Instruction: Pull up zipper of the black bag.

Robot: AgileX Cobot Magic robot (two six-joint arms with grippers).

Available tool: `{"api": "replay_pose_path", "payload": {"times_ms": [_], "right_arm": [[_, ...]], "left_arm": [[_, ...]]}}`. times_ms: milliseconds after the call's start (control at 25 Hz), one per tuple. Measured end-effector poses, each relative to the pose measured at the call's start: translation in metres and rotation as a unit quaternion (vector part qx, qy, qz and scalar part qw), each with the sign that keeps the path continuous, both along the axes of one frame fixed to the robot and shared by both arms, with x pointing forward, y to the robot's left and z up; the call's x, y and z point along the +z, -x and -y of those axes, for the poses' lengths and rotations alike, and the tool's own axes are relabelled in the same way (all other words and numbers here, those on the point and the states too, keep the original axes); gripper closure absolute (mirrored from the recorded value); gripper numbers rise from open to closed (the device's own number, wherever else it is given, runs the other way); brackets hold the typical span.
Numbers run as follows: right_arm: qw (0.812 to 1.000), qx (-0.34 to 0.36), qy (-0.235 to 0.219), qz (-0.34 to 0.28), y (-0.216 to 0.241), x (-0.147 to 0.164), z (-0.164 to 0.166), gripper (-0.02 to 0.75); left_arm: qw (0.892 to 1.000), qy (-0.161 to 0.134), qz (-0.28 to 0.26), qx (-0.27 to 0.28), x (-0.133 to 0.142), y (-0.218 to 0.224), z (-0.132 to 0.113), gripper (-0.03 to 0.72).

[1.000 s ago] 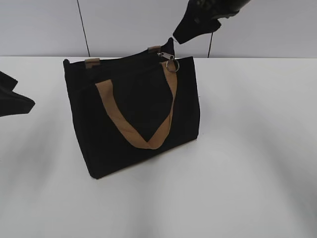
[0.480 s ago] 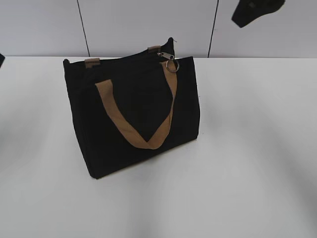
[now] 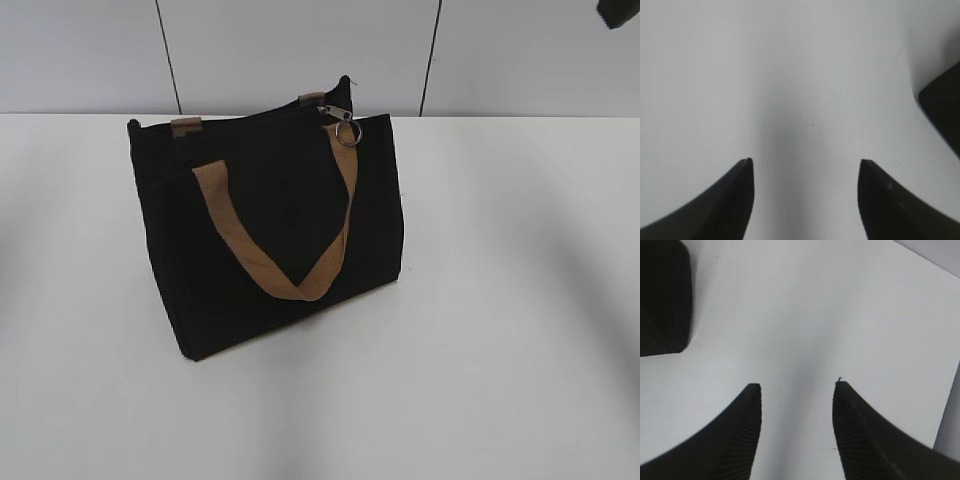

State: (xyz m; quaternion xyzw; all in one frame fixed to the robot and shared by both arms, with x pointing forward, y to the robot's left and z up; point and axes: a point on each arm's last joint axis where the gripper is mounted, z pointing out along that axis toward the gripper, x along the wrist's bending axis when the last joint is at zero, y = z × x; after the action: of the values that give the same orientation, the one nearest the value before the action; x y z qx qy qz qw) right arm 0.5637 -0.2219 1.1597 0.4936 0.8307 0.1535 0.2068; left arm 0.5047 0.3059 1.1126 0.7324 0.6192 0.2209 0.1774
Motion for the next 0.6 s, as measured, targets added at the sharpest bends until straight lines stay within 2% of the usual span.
{"api": "replay_pose_path", "payload": {"times_ms": [160, 440, 600], "right_arm": [[0.997, -0.065, -0.029, 0.007, 0.001, 0.008, 0.030, 0.377], [0.988, -0.138, -0.067, 0.028, 0.013, 0.025, 0.076, 0.374], [0.987, -0.126, -0.084, 0.060, 0.033, 0.045, 0.083, 0.374]], "left_arm": [[0.999, 0.014, -0.021, 0.027, 0.008, 0.004, 0.000, 0.202], [0.997, 0.017, -0.071, 0.034, 0.005, 0.012, 0.000, 0.202], [0.994, 0.022, -0.098, 0.034, 0.003, 0.017, 0.001, 0.203]]}}
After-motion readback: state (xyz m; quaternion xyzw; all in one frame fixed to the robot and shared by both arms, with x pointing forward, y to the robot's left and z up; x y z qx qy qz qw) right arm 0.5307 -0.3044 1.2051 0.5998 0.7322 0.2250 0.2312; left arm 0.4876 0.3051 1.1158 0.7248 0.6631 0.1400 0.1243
